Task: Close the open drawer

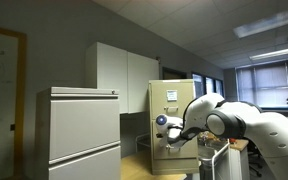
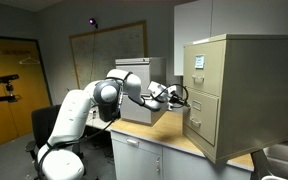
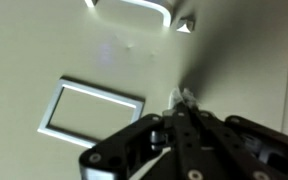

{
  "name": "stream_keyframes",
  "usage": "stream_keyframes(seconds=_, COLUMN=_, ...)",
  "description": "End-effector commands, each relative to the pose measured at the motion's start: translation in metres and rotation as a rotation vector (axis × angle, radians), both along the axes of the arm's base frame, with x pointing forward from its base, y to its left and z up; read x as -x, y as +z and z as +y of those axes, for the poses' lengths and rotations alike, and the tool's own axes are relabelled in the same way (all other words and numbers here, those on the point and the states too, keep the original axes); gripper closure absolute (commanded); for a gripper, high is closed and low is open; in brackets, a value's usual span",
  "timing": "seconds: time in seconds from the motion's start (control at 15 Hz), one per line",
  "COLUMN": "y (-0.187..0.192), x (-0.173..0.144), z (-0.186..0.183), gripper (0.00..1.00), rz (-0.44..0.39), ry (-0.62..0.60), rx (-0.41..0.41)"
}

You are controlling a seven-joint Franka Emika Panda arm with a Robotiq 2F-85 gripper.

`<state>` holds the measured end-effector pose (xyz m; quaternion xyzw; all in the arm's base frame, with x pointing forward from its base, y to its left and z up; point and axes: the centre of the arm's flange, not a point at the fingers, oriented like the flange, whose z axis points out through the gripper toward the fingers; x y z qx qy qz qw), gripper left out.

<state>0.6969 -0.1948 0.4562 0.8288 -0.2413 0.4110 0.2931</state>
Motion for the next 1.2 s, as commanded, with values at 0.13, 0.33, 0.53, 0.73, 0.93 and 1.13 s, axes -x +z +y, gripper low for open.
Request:
stream_keyframes(seconds=0.13, y=0.037, x=-0.047, z=-0.057, gripper=0.99, rz=-0.038, ry=-0.188, rx=0.097)
stream_keyframes(seconds=0.33, y=0.045, x=-0.049, z=-0.063, gripper=0.99, rz=-0.028, ry=-0.257, rx=0.092)
stream_keyframes(seconds=0.53, y=0.051, x=-0.054, z=-0.065, gripper=0.99, rz=-0.023, ry=-0.287, rx=0.085)
stream_keyframes(seconds=0.73, y=0.054, x=-0.059, z=-0.066, gripper=0.99, rz=-0.007, ry=-0.3, rx=0.086)
stream_keyframes(seconds=0.93, y=0.055, x=-0.063, z=-0.066, gripper=0.99, rz=0.022, ry=-0.265, rx=0.068)
stream_keyframes(seconds=1.13, y=0.058, x=-0.063, z=-0.077, gripper=0.98, rz=0.04, ry=-0.154, rx=-0.134)
